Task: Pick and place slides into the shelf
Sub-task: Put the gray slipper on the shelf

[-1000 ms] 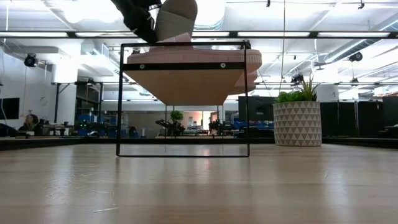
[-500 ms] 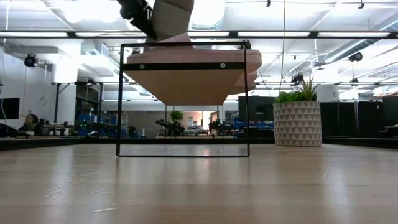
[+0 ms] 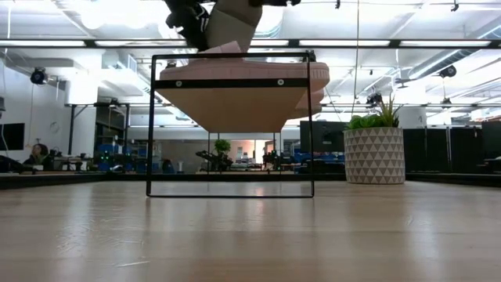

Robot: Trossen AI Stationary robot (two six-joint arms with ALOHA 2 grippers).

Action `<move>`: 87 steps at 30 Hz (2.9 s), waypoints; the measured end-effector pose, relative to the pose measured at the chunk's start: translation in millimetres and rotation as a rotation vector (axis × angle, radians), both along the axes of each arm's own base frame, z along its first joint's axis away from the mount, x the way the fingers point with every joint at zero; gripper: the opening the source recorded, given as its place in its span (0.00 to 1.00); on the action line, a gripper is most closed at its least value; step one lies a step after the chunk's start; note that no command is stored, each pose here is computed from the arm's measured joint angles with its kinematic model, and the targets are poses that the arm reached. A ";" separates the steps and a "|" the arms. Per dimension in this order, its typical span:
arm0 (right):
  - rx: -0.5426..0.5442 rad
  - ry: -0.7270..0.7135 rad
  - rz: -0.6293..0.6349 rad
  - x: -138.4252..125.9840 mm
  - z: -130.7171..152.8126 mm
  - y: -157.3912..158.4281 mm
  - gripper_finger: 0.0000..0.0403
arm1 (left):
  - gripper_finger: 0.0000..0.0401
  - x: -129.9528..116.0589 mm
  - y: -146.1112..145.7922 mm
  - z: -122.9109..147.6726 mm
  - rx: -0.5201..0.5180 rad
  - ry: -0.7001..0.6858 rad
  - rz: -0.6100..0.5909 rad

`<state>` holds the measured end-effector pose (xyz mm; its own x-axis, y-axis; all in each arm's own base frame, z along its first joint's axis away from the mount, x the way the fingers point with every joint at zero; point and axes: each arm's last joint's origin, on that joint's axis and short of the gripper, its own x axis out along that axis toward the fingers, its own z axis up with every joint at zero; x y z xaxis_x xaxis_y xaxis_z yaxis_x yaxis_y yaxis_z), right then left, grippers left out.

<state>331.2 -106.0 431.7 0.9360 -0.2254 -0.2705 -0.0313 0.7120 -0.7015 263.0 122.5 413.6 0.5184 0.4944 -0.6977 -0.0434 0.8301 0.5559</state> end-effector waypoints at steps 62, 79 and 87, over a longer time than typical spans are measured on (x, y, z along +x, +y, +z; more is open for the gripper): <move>0.678 -0.229 -0.140 -22.6 59.7 -75.6 0.06 | 0.36 13.2 -81.3 -18.2 1.451 0.050 0.032; 0.725 -0.217 -0.078 -22.2 59.6 -74.1 0.06 | 0.36 14.0 -54.4 -24.6 1.530 0.059 0.013; 0.755 -0.193 -0.051 -18.1 55.2 -73.7 0.06 | 0.36 26.6 -51.8 -28.8 1.578 0.042 -0.057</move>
<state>313.1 -179.7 486.9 0.9754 -0.0896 -0.2012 0.0882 0.9960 -0.0163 289.5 70.7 384.7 0.5553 0.6890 0.4657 0.0036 -0.5619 0.8272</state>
